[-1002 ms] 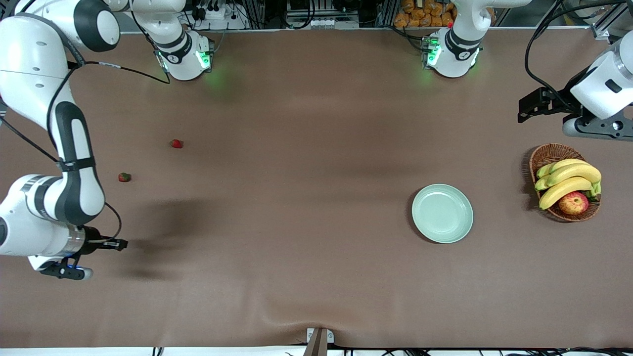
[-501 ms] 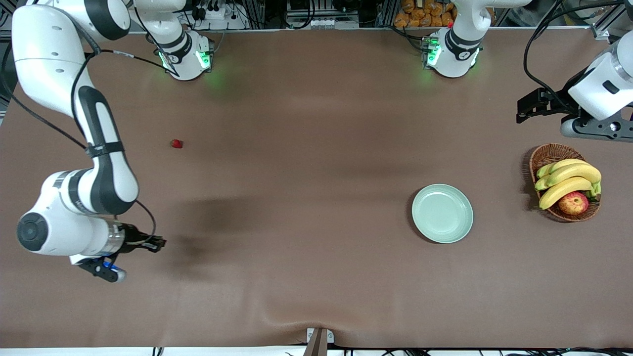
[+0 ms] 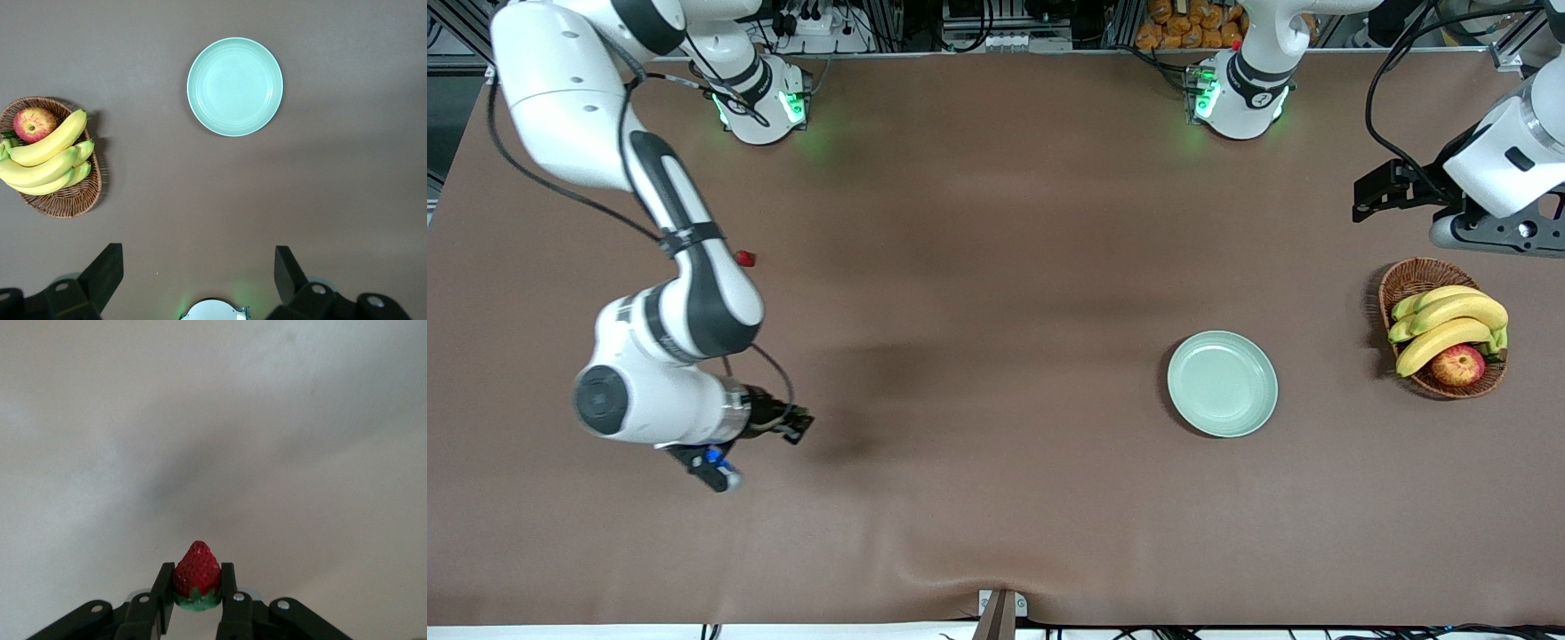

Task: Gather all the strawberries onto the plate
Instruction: 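Carry the strawberry with the right gripper toward the table middle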

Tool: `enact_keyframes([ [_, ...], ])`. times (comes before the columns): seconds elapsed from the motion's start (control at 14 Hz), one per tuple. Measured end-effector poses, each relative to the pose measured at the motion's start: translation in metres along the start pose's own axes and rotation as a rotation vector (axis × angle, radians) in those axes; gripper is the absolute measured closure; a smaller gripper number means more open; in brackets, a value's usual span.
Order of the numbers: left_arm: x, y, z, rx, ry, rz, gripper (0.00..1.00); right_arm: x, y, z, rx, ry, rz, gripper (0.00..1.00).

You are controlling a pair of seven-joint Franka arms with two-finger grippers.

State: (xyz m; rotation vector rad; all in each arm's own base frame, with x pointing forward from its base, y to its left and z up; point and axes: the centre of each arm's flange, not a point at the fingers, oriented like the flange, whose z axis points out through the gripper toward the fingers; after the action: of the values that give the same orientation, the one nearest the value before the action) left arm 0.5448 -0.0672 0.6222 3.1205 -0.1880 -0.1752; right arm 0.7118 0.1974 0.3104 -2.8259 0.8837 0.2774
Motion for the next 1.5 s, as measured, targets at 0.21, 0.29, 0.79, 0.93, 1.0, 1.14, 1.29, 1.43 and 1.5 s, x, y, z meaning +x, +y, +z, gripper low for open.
enact_keyframes([
  [0.21,0.000,0.000,0.000,0.000,0.000,0.000,0.00,-0.043,-0.034,0.013,-0.016,-0.008,0.073,0.68],
  [0.29,0.000,0.000,0.000,0.000,0.000,0.001,0.00,-0.062,-0.047,0.019,-0.021,-0.008,0.092,0.68],
  [0.79,0.000,0.000,0.000,0.000,0.000,0.001,0.00,-0.187,-0.120,0.062,-0.011,0.011,0.171,0.68],
  [0.93,0.000,0.000,0.000,0.000,-0.001,0.001,0.00,-0.200,-0.123,0.073,-0.028,0.008,0.183,0.68],
  [1.0,0.000,0.000,0.001,0.000,-0.001,0.001,0.00,-0.205,-0.122,0.082,-0.032,0.007,0.186,0.68],
  [1.14,0.001,0.001,0.002,0.000,-0.003,0.001,0.00,-0.216,-0.122,0.106,-0.016,0.014,0.194,0.68],
  [1.29,0.001,0.001,0.003,0.000,-0.006,0.002,0.00,-0.233,-0.124,0.135,0.001,0.018,0.202,0.68],
  [1.43,0.002,0.001,0.004,0.000,-0.008,0.002,0.00,-0.249,-0.125,0.155,-0.008,0.015,0.197,0.68],
  [1.5,0.002,0.001,0.004,0.000,-0.008,0.003,0.00,-0.256,-0.126,0.160,-0.013,0.013,0.199,0.68],
])
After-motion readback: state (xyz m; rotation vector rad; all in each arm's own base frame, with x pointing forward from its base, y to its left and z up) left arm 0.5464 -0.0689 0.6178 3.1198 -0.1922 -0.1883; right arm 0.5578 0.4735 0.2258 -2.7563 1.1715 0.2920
